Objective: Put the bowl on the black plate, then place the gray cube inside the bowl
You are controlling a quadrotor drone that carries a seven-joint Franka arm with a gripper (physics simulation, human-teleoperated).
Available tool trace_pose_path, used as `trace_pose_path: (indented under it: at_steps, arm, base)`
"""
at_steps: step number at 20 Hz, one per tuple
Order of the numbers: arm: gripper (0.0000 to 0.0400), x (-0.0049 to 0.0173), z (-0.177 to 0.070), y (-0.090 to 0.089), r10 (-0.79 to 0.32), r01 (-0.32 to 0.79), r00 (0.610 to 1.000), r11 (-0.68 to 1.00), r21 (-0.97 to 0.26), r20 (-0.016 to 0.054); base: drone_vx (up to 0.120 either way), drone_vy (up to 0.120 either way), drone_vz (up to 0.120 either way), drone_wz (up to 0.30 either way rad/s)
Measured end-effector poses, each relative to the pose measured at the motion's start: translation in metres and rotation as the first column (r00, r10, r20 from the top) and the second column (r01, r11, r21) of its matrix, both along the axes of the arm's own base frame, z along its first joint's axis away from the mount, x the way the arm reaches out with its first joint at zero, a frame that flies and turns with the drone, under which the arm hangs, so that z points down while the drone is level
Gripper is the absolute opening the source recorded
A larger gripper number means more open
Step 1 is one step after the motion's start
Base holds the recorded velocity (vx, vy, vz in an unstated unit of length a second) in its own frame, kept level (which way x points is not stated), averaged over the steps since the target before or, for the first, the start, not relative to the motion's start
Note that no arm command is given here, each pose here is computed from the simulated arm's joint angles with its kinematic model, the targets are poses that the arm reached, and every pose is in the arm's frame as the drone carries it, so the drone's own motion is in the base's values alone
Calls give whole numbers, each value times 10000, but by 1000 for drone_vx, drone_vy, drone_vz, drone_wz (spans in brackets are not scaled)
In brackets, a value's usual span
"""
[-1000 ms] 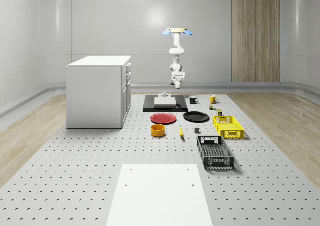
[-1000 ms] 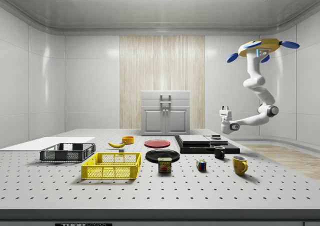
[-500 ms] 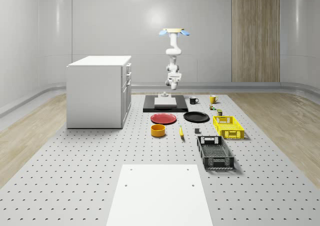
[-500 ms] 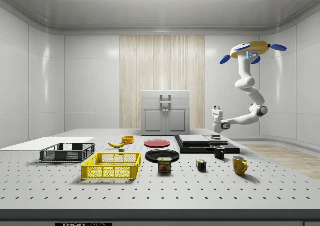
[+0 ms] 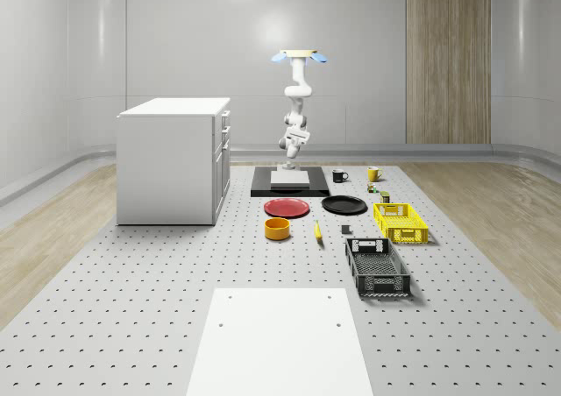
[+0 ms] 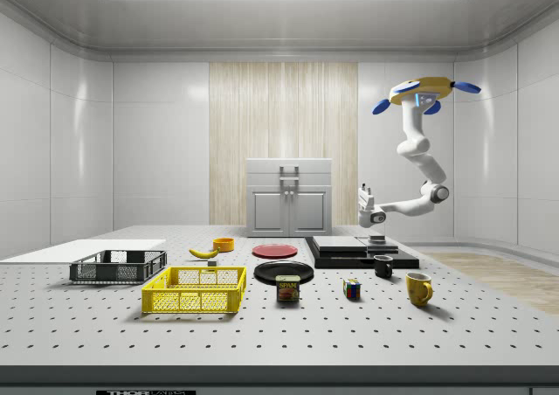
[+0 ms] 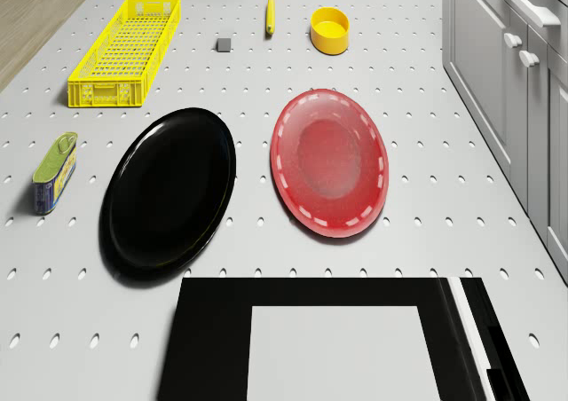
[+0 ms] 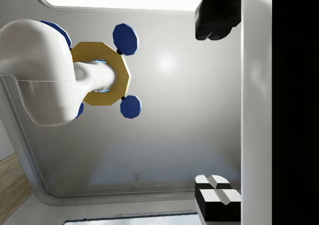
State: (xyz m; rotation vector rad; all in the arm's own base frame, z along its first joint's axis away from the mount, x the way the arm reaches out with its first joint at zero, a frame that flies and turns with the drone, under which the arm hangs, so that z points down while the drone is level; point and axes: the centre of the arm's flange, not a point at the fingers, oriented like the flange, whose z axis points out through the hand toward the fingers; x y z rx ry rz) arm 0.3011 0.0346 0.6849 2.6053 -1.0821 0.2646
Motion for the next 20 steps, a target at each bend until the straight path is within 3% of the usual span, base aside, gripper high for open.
trace_pose_path:
  at_steps: [3,6,9,11,13,15,20]
  arm:
    - [400,1,-103,199,-67,71,10000,9747,-2236,24]
    - [400,7,-339,446,-164,177,9998,8421,-5390,72]
    - [400,21,-764,626,-269,290,9995,5092,-8602,177]
    - [400,32,-1107,625,-317,335,9991,1863,-9819,281]
    - [400,43,-1414,515,-331,339,9987,-1436,-9891,391]
    - [400,51,-1637,347,-313,307,9984,-4148,-9094,480]
    - [400,57,-1876,-27,-225,188,9981,-7709,-6367,567]
  base:
    - [120,0,0,0]
    - [120,0,0,0]
    - [120,0,-80,0]
    - [120,0,-120,0]
    - [120,0,-120,0]
    - [120,-60,-120,0]
    - [120,-120,-120,0]
